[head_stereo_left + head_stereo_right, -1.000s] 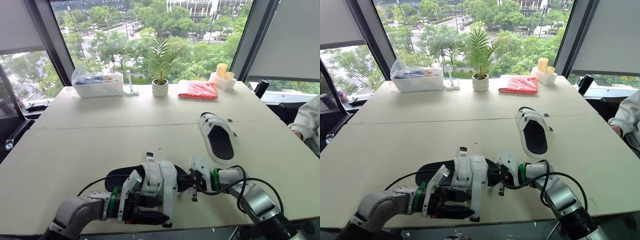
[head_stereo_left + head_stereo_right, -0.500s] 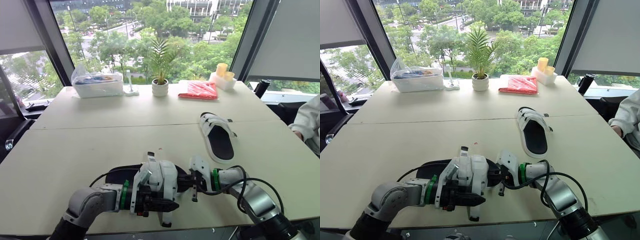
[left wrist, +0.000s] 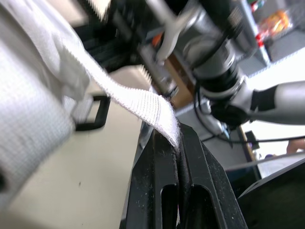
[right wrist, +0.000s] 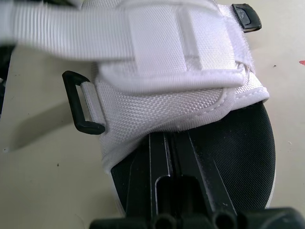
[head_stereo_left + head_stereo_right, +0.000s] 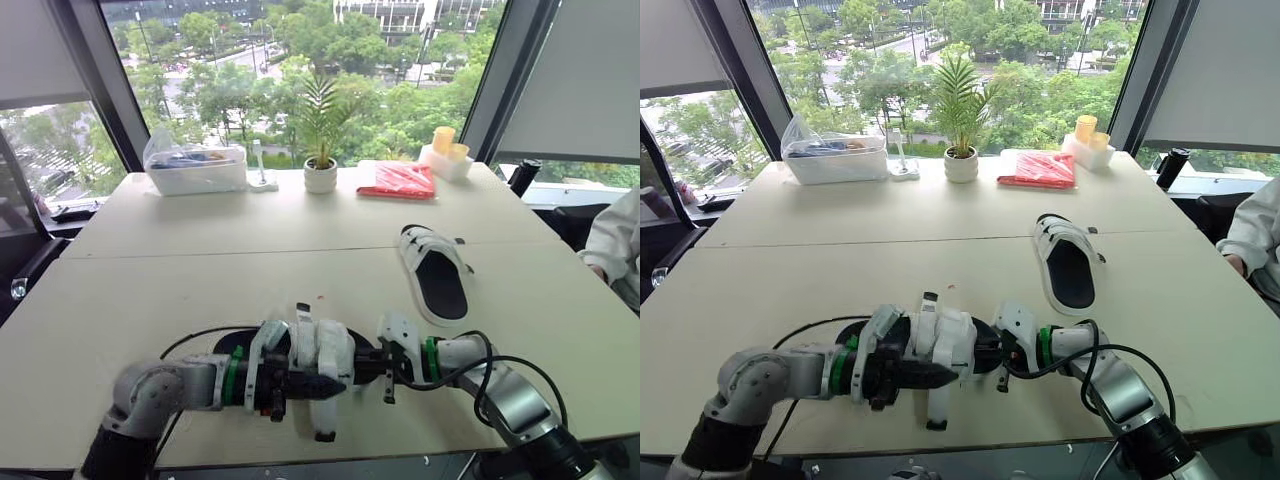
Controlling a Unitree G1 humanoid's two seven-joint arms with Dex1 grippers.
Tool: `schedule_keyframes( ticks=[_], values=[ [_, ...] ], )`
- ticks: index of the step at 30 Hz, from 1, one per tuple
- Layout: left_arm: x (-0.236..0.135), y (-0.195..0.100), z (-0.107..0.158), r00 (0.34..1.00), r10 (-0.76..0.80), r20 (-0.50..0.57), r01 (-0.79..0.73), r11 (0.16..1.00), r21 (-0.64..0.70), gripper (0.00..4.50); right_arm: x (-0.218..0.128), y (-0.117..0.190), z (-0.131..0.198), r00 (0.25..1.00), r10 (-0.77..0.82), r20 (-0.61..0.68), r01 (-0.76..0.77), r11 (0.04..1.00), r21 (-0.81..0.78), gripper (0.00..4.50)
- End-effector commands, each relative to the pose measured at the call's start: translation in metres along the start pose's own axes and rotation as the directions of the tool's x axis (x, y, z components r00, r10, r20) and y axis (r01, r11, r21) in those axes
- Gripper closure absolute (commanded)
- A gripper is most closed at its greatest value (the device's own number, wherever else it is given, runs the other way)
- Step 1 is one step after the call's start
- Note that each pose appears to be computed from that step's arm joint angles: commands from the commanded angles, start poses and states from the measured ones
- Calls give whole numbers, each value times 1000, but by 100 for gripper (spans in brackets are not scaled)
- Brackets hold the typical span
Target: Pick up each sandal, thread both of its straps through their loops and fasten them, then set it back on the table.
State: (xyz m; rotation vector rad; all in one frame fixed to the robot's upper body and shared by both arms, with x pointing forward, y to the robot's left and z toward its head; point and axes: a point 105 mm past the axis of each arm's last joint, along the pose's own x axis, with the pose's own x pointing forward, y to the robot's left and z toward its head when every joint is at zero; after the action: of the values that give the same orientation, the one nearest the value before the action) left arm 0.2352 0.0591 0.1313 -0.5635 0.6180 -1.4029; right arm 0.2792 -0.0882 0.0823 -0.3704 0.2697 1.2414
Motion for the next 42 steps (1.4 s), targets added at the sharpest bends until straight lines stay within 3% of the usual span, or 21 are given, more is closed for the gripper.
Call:
schedule_keyframes(
  ticks=[1,9,42],
  values=[
    [2,-1,31,996,-16,85,14,1000,27,448,5,3,-10,999,21,-35,-20,1000,17,450],
    [16,24,61,993,30,116,-34,999,30,448,7,0,-9,999,19,-32,-19,1000,3,450],
    [24,23,33,1000,13,-19,-10,991,136,448,6,0,-12,999,3,-45,-4,1000,-3,450]
  ],
)
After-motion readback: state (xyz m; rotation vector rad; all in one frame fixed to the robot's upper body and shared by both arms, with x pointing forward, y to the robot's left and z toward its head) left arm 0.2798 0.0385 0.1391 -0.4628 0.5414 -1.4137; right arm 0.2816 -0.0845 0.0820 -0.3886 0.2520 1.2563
